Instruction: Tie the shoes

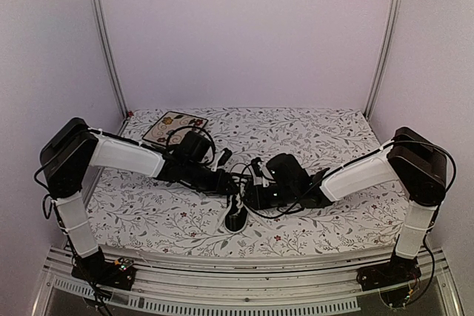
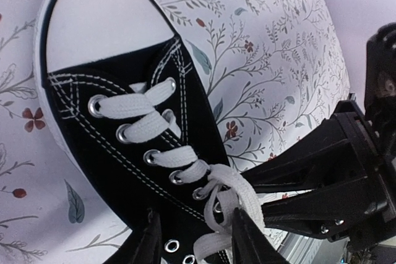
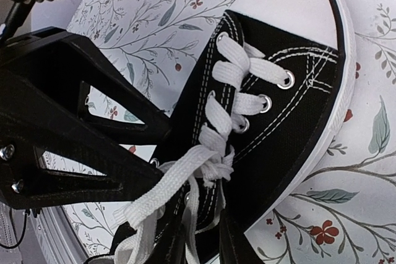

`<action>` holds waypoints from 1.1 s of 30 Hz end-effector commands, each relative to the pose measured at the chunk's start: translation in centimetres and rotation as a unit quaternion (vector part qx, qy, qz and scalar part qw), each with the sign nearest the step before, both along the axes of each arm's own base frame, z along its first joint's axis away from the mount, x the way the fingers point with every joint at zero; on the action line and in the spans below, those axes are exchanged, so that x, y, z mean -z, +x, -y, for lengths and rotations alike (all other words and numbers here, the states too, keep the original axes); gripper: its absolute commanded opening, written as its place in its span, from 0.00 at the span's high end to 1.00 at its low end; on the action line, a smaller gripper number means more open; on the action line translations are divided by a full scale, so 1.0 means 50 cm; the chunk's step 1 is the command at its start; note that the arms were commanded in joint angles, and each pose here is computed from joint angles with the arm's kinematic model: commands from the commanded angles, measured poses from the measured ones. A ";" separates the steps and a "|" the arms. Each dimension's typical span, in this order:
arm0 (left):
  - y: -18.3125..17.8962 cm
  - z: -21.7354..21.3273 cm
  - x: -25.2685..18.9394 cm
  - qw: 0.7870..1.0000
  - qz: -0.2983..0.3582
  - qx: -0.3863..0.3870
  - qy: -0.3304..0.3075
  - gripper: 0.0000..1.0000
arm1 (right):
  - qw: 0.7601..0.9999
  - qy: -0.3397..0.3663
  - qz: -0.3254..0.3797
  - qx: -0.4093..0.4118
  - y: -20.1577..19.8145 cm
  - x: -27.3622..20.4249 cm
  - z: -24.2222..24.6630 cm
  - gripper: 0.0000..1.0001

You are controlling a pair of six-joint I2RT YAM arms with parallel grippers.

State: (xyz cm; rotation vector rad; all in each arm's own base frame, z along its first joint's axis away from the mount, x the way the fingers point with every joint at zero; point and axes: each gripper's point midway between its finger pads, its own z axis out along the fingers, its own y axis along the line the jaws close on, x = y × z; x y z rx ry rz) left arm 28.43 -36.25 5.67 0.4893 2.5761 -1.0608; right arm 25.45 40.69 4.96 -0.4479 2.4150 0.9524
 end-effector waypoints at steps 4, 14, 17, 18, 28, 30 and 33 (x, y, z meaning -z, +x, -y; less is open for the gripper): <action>0.021 0.013 -0.009 1.000 0.014 0.010 -0.011 0.59 | 1.000 0.010 0.004 -0.008 0.008 -0.008 -0.022 0.80; 0.026 0.019 -0.004 1.000 0.016 0.022 -0.003 0.56 | 1.000 0.010 0.006 -0.006 0.013 -0.007 -0.025 0.89; 0.027 0.020 0.000 1.000 0.016 0.024 0.001 0.58 | 1.000 0.010 0.007 -0.008 0.013 -0.009 -0.027 0.90; 0.027 0.019 0.001 1.000 0.016 0.023 0.002 0.58 | 1.000 0.010 0.007 -0.008 0.013 -0.009 -0.027 0.90; 0.020 0.025 0.002 0.999 0.013 0.038 -0.005 0.72 | 1.000 0.008 0.006 -0.008 0.013 -0.005 -0.027 0.90; 0.017 0.025 -0.001 0.999 0.013 0.039 -0.006 0.80 | 1.000 0.007 0.006 -0.007 0.013 -0.004 -0.026 0.91; 0.015 0.023 -0.010 0.999 0.018 0.038 -0.013 0.90 | 1.000 0.007 0.007 -0.004 0.015 -0.005 -0.024 0.91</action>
